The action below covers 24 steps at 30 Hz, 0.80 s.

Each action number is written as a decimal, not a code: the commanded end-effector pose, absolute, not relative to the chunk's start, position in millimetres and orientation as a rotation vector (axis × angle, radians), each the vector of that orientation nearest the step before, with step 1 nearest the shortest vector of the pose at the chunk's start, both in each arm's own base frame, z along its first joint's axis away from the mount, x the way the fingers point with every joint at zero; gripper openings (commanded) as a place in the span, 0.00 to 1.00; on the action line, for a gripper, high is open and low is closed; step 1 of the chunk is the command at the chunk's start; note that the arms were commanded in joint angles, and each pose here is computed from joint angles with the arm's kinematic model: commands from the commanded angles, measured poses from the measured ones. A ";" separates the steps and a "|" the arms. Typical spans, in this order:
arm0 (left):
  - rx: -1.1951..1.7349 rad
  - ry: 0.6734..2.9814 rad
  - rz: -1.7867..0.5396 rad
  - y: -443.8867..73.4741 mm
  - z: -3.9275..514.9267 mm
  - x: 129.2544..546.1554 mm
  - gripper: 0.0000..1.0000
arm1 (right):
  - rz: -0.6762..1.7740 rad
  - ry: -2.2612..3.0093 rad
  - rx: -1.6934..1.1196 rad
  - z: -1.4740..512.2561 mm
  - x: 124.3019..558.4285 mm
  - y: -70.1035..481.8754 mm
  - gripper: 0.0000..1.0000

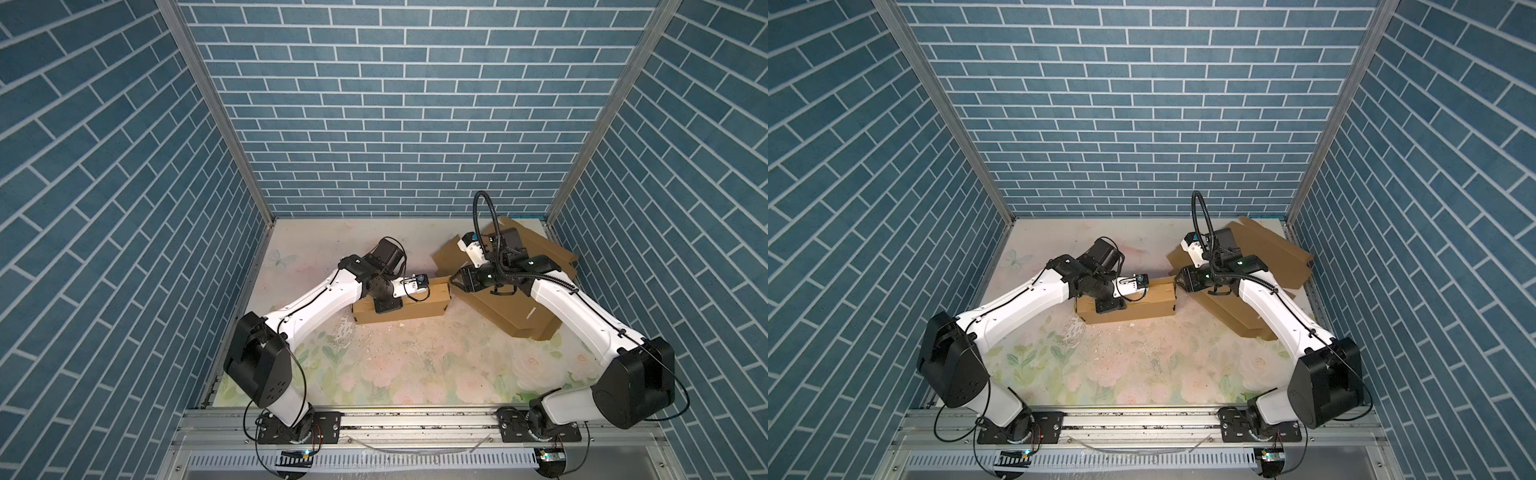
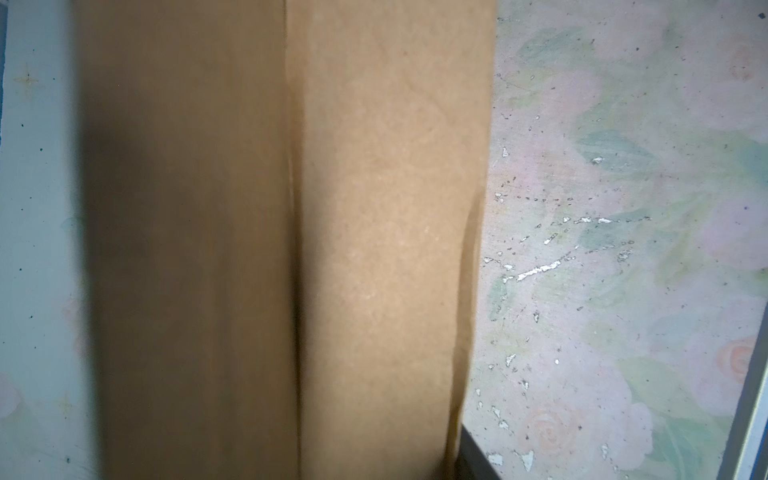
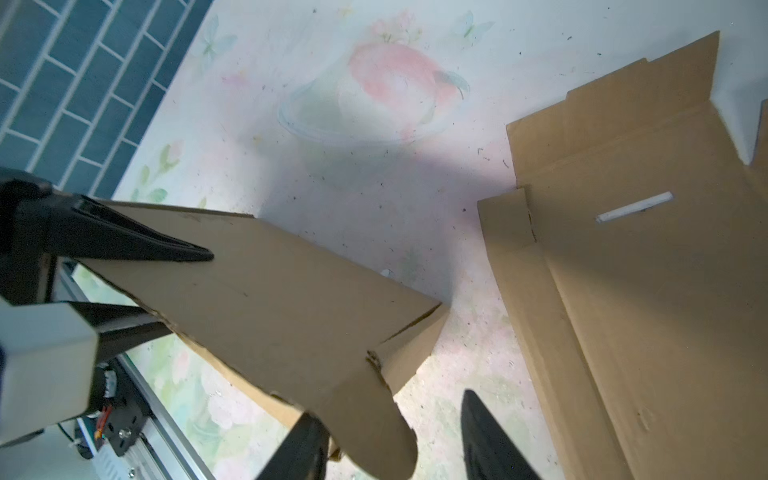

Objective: Fold the paper box

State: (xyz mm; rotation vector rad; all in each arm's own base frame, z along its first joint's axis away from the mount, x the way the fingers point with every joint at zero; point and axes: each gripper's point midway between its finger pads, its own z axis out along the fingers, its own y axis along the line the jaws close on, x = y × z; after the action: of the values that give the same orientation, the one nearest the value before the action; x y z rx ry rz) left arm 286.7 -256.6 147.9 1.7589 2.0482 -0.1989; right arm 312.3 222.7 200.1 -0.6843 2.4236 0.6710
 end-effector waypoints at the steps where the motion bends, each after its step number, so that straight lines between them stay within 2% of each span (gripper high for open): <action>1: 1.836 2.128 -0.298 -259.8 107.2 272.1 0.36 | 0.545 2.414 -0.822 202.7 312.8 223.0 0.47; 11: 1.834 2.126 -0.296 -260.0 107.9 273.0 0.35 | 0.497 2.474 -0.844 207.6 308.8 229.8 0.14; 19: 1.836 2.130 -0.299 -260.0 105.9 272.6 0.34 | 0.432 2.552 -0.713 208.7 300.0 224.7 0.21; 24: 1.836 2.134 -0.303 -260.5 104.9 272.6 0.34 | 0.418 2.602 -0.615 206.4 298.4 219.9 0.16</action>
State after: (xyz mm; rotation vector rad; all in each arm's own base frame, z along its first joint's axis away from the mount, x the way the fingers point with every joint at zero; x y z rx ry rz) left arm 288.4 -258.7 148.0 1.7576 2.0443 -0.2036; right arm 298.5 225.3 193.4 -0.7120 2.5809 0.4415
